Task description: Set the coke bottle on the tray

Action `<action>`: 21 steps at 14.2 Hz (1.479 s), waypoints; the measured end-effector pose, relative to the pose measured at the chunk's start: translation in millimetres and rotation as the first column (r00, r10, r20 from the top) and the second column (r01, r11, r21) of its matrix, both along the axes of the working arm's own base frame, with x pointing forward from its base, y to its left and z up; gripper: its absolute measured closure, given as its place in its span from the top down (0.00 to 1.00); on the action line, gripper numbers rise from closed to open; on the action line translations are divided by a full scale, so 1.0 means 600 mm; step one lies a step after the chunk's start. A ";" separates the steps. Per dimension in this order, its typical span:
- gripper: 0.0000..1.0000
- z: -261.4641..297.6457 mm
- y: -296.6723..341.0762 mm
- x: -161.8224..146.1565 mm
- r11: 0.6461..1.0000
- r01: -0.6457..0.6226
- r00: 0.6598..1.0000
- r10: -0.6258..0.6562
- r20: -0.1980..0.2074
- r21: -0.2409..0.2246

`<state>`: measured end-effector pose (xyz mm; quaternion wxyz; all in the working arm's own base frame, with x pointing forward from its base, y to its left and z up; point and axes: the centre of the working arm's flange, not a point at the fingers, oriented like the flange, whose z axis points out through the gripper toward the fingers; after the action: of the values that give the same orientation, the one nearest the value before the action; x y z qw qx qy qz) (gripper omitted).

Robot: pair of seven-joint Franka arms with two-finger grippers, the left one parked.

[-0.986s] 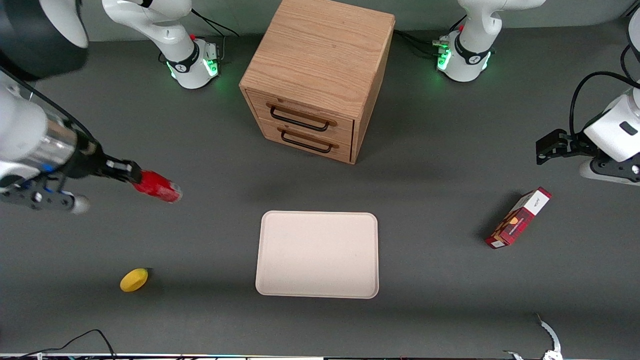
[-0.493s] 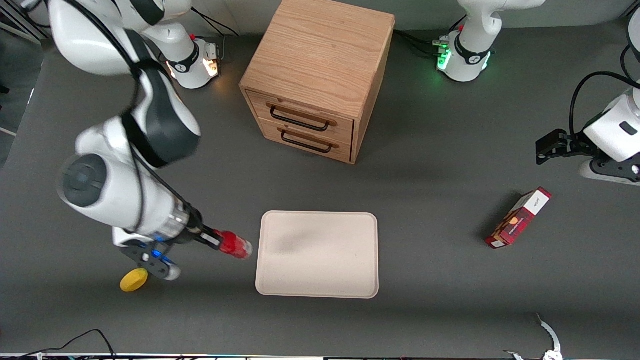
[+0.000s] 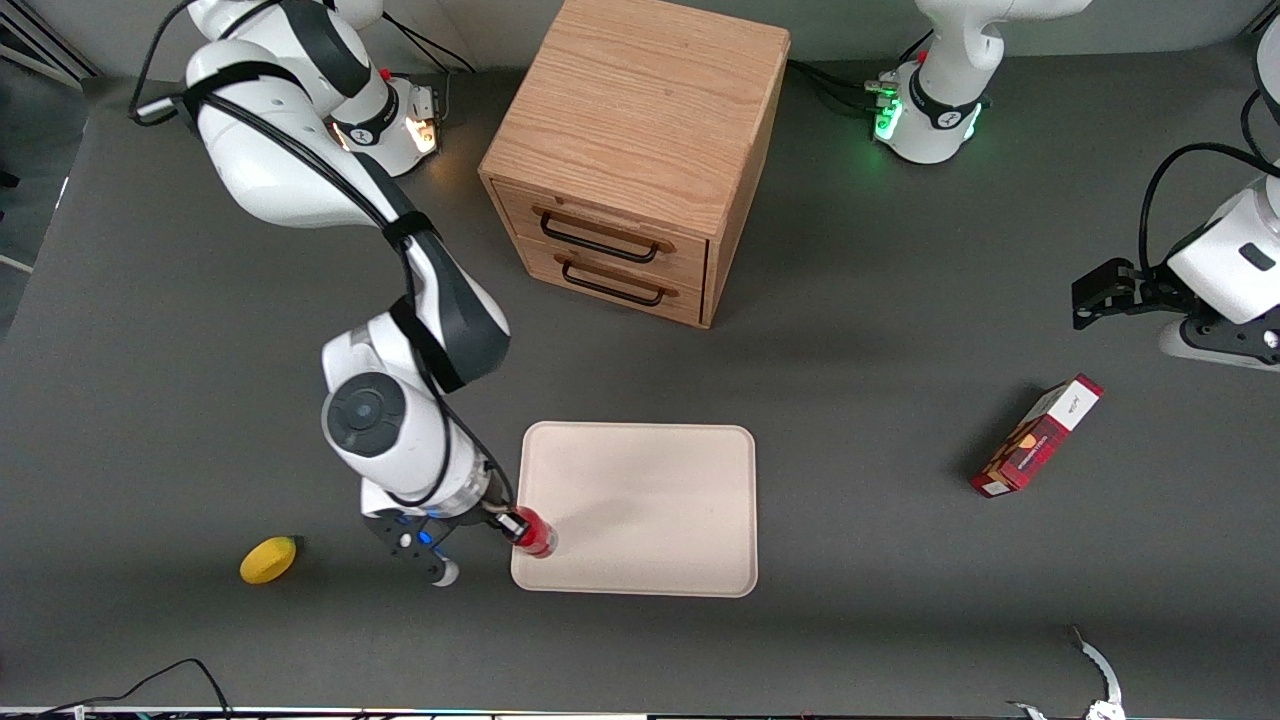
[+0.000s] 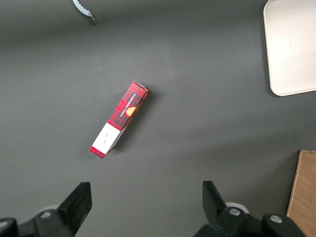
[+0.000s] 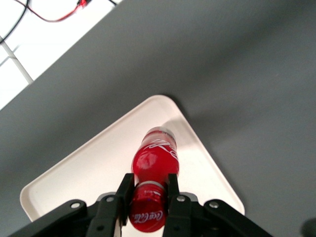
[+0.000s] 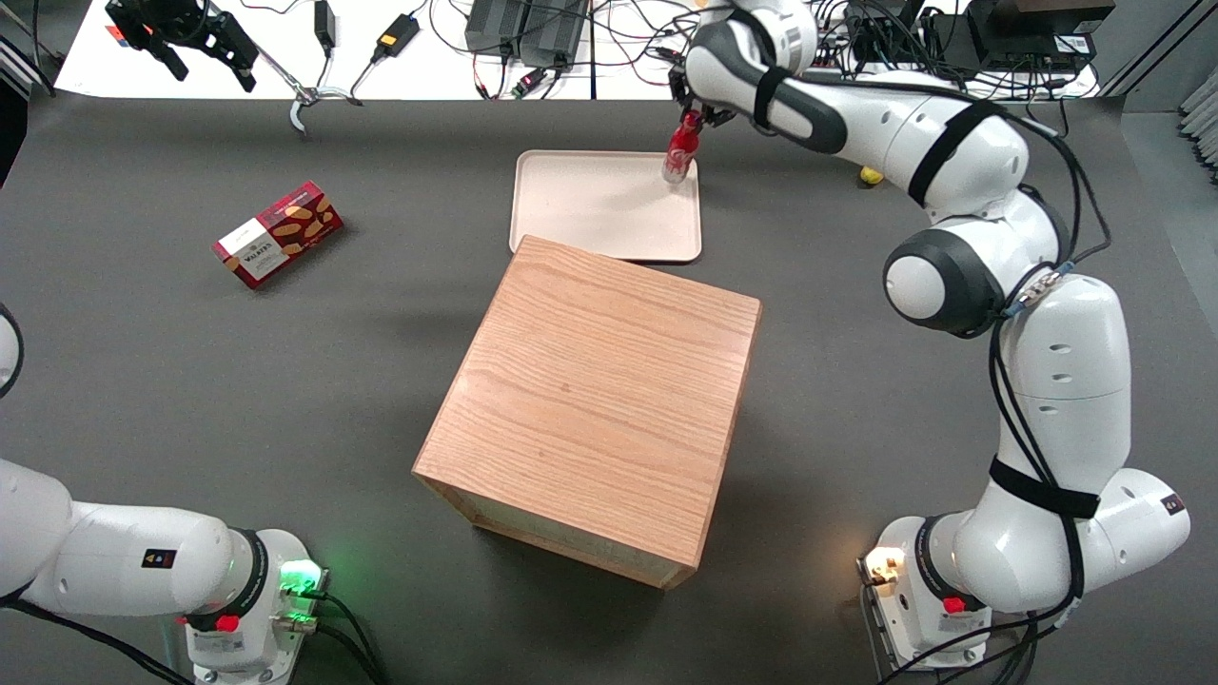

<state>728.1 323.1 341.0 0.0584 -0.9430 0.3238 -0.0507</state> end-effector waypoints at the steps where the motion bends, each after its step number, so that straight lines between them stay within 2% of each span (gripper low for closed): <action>1: 0.32 -0.016 0.006 -0.001 1.000 0.010 1.000 -0.010 -0.008 0.003; 3: 0.32 -0.027 0.006 -0.001 1.000 0.022 1.000 -0.022 -0.014 0.004; 4: 0.36 -0.023 0.005 0.001 1.000 0.024 1.000 -0.024 -0.010 0.006; 7: 0.67 -0.004 -0.002 0.008 0.999 0.033 0.999 -0.033 0.007 0.013; 10: 0.99 0.082 -0.036 0.005 1.000 -0.012 1.000 0.012 -0.011 -0.019; 13: 1.00 0.272 -0.106 -0.046 0.979 -0.186 0.982 0.182 -0.059 -0.077; 16: 1.00 0.435 -0.224 -0.126 0.925 -0.353 0.933 0.339 -0.118 -0.140; 19: 1.00 0.504 -0.347 -0.205 0.882 -0.453 0.886 0.429 -0.176 -0.131; 21: 1.00 0.504 -0.441 -0.252 0.880 -0.468 0.875 0.447 -0.187 -0.086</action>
<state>577.1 58.2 643.3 -0.0184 -0.9955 0.0909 0.0206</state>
